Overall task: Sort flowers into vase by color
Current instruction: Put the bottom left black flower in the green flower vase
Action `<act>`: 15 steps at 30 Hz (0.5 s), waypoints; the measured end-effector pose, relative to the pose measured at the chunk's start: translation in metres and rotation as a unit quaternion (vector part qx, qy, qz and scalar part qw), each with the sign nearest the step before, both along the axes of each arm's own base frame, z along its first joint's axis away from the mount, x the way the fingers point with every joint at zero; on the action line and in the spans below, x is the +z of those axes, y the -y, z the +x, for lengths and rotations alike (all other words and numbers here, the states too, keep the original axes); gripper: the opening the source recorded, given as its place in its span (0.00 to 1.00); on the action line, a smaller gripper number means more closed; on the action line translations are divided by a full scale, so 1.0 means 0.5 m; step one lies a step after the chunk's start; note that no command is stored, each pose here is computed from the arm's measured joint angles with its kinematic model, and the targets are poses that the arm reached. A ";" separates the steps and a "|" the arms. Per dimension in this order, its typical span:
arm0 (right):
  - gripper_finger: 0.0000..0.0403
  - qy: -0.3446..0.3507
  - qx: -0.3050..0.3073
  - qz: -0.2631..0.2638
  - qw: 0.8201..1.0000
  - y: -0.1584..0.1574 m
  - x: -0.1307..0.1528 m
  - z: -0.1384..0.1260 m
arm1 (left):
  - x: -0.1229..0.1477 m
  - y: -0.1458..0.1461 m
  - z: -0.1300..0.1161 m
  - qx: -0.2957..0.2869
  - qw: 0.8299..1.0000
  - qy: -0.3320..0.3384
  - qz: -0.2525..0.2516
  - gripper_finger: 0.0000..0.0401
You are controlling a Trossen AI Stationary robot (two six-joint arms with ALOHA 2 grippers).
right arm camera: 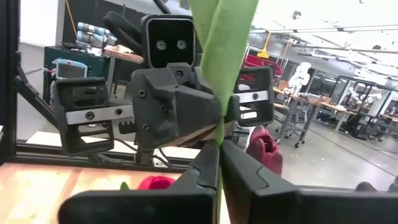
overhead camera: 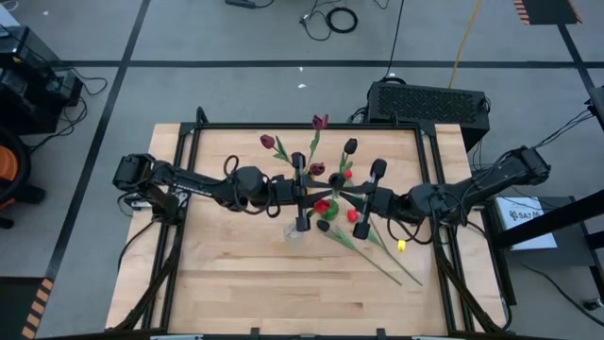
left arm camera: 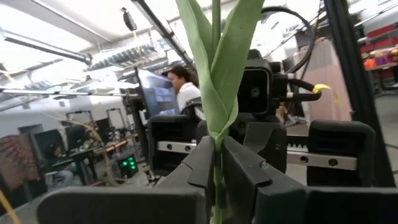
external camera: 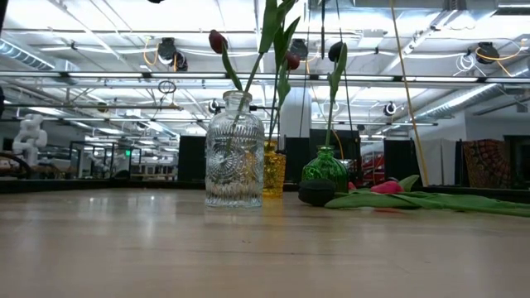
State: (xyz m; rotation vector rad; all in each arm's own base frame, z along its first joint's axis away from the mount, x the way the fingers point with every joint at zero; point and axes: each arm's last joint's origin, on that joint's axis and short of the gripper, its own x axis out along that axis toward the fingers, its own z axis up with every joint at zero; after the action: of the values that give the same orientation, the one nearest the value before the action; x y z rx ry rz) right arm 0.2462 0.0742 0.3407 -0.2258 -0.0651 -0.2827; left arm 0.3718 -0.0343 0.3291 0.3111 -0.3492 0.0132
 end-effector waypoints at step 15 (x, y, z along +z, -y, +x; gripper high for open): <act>0.00 0.004 0.017 0.049 0.999 0.005 0.025 -0.051 | 0.006 0.083 -0.026 0.110 0.991 -0.041 0.070 0.43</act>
State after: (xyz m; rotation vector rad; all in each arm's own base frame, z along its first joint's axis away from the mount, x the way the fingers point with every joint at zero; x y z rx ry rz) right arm 0.2209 0.0715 0.3531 -0.1257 -0.0621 -0.2515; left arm 0.3590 -0.0756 0.3320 0.4869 -0.2334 0.1919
